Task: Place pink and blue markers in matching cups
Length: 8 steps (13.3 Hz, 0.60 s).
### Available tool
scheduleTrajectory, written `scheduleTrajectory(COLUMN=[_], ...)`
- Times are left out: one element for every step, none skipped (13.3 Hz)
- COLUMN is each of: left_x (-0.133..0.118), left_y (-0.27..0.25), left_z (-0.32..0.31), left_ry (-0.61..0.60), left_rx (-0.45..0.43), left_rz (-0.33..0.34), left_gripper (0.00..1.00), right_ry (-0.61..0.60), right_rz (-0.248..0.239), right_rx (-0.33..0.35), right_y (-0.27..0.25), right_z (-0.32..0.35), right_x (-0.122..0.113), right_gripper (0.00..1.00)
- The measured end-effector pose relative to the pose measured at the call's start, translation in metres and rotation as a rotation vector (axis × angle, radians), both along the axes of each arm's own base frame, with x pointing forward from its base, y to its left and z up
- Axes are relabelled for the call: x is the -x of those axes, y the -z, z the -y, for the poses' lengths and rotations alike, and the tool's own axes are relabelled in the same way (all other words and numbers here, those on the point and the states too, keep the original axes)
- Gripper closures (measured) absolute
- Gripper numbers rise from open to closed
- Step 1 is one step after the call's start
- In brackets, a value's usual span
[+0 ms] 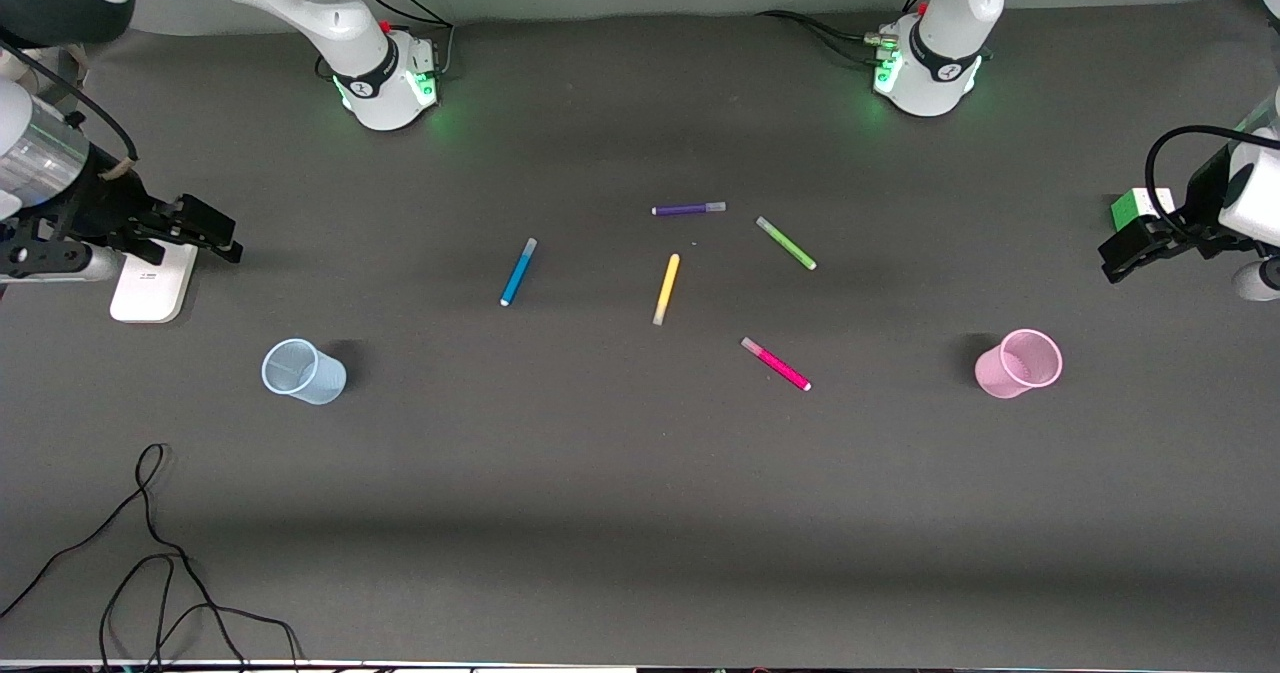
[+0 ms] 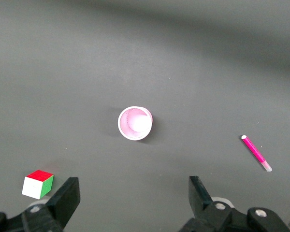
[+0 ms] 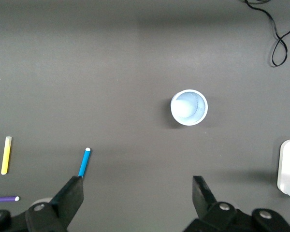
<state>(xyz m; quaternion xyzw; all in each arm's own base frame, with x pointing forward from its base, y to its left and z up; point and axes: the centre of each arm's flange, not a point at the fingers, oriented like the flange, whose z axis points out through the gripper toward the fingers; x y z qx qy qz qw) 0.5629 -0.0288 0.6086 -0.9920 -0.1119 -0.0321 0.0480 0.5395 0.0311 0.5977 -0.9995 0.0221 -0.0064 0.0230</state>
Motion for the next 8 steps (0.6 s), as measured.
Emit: scheduleTrajectory(left_x=[0.000, 0.001, 0.001, 0.001, 0.001, 0.001, 0.000, 0.000], left_y=[0.000, 0.000, -0.001, -0.001, -0.001, -0.001, 0.000, 0.003], left_z=[0.000, 0.001, 0.001, 0.002, 0.002, 0.003, 0.005, 0.011], left_ry=[0.000, 0.001, 0.002, 0.003, 0.003, 0.004, 0.008, 0.018], left_rx=[0.000, 0.000, 0.000, 0.000, 0.000, 0.000, 0.001, 0.002], left_rz=[-0.003, -0.004, -0.004, -0.003, -0.003, -0.004, -0.008, -0.020], left_gripper=[0.00, 0.00, 0.00, 0.00, 0.00, 0.00, 0.00, 0.00], right_ry=[0.000, 0.000, -0.001, -0.001, -0.001, 0.001, 0.015, 0.041], right_rz=[-0.003, -0.009, -0.019, -0.030, -0.045, -0.067, -0.098, -0.142], right_rx=[0.000, 0.001, 0.002, 0.003, 0.003, -0.002, -0.026, -0.066], right_y=[-0.001, 0.000, 0.003, 0.007, 0.014, 0.025, 0.040, 0.060], right_z=[0.000, 0.000, 0.000, -0.001, -0.001, -0.004, -0.010, -0.020], right_x=[0.000, 0.001, 0.000, -0.001, -0.004, -0.009, -0.014, -0.020], right_gripper=[0.00, 0.00, 0.00, 0.00, 0.00, 0.00, 0.00, 0.00])
